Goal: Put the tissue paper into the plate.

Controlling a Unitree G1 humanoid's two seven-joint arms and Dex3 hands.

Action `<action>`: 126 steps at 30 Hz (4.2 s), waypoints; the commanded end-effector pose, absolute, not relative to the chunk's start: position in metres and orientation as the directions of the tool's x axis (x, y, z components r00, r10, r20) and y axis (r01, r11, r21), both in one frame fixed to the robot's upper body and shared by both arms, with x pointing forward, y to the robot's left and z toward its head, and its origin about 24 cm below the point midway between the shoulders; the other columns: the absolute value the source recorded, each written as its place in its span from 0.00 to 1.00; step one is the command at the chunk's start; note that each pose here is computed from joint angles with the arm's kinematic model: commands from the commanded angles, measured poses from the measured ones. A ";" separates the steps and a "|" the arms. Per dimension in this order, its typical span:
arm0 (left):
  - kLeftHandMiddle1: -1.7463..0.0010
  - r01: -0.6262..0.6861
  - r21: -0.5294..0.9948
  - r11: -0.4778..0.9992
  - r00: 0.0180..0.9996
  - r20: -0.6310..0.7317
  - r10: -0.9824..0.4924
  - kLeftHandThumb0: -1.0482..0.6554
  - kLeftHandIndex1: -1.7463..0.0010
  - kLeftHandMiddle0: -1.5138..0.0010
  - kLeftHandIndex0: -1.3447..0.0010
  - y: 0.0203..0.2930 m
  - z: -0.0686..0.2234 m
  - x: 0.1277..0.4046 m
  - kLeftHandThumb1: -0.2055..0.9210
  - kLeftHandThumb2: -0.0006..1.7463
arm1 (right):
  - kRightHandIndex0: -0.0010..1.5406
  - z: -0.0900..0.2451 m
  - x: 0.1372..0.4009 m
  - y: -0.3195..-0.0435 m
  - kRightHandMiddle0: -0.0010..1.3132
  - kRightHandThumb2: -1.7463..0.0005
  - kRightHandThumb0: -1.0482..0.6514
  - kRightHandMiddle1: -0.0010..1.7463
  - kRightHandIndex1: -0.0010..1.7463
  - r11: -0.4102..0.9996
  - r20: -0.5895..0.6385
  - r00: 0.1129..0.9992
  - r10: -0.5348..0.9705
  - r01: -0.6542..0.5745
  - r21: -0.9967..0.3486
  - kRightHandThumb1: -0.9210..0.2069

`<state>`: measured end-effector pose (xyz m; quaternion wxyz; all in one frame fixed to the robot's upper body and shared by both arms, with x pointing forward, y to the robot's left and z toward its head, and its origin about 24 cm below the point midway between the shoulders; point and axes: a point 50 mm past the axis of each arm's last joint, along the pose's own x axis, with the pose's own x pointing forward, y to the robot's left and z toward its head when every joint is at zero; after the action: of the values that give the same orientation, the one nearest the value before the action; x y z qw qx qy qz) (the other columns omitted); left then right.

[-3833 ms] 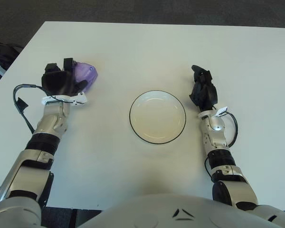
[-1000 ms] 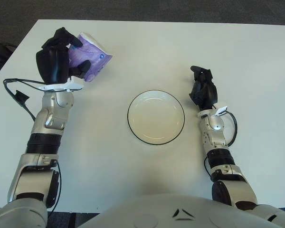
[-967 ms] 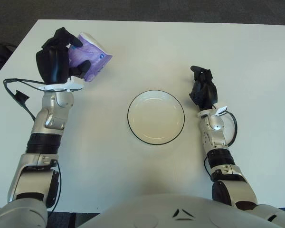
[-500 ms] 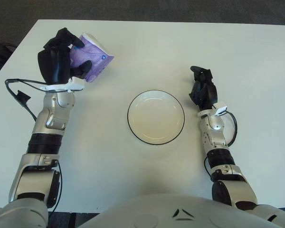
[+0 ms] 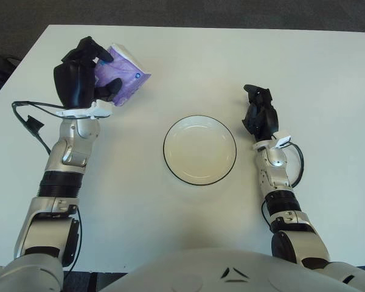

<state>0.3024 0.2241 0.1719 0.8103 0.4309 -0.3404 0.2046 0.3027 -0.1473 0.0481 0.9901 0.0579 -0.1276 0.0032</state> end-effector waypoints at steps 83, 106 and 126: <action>0.00 -0.157 0.467 0.870 0.468 0.811 -0.351 0.33 0.00 0.20 0.53 0.115 0.180 0.255 0.43 0.77 | 0.21 -0.039 0.264 -0.155 0.00 0.53 0.24 0.60 0.08 0.998 -0.133 0.990 -0.034 0.041 0.050 0.00; 0.00 -0.471 0.757 0.453 0.682 0.638 -0.358 0.33 0.00 0.19 0.51 0.145 0.186 0.270 0.42 0.79 | 0.21 -0.041 0.261 -0.155 0.00 0.53 0.25 0.59 0.08 0.999 -0.140 0.990 -0.024 0.030 0.043 0.00; 0.00 -0.454 0.879 -0.147 0.885 0.464 0.041 0.37 0.00 0.36 0.69 0.172 0.207 0.259 0.70 0.56 | 0.21 -0.042 0.261 -0.153 0.00 0.53 0.24 0.59 0.08 0.999 -0.147 0.989 -0.014 0.020 0.040 0.00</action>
<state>0.2666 0.1665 0.2073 0.6635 0.7003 -0.1872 0.1853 0.3127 -0.1443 0.0497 0.9911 0.0227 -0.1305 0.0122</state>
